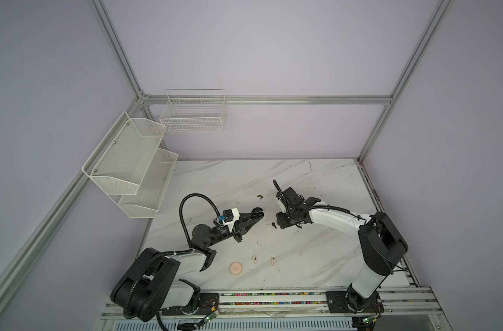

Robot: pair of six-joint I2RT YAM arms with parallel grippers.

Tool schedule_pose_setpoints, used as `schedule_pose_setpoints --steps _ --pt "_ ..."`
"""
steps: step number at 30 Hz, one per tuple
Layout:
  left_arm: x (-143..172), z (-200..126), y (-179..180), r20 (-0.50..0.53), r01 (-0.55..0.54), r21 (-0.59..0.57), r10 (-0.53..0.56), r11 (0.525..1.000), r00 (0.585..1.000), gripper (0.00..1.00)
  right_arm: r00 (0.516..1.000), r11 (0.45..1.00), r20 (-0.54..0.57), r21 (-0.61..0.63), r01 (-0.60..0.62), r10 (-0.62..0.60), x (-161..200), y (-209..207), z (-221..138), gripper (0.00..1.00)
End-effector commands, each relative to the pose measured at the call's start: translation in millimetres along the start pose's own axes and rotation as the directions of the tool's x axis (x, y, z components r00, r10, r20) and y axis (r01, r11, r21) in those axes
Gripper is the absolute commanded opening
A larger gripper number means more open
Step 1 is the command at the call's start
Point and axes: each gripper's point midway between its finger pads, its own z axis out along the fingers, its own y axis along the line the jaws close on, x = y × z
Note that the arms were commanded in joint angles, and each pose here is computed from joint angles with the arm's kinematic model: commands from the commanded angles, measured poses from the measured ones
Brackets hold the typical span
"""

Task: Insert wireless bluetooth earbuds into charging case
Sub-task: Rotate the wireless bluetooth earbud at the center of the table.

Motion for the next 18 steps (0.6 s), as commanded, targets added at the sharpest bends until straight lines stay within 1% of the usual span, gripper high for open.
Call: schedule_pose_setpoints --steps 1,8,12,18 --pt "-6 -6 -4 0.031 -0.014 -0.012 0.014 1.0 0.999 0.0 1.0 0.999 0.01 -0.054 0.002 -0.001 2 7 5 0.49" --pt "-8 -2 -15 0.036 -0.024 0.041 0.022 0.999 0.999 0.0 1.0 0.996 -0.006 -0.089 0.014 -0.014 12 11 10 0.49" --pt "-14 -2 -16 0.049 -0.033 0.044 0.031 0.998 0.998 0.0 1.0 0.994 -0.006 -0.106 0.02 -0.02 11 14 15 0.48" --pt "-10 -2 -14 0.042 -0.031 0.035 0.029 0.999 0.999 0.0 1.0 0.989 -0.015 -0.146 0.0 -0.002 15 20 18 0.45"
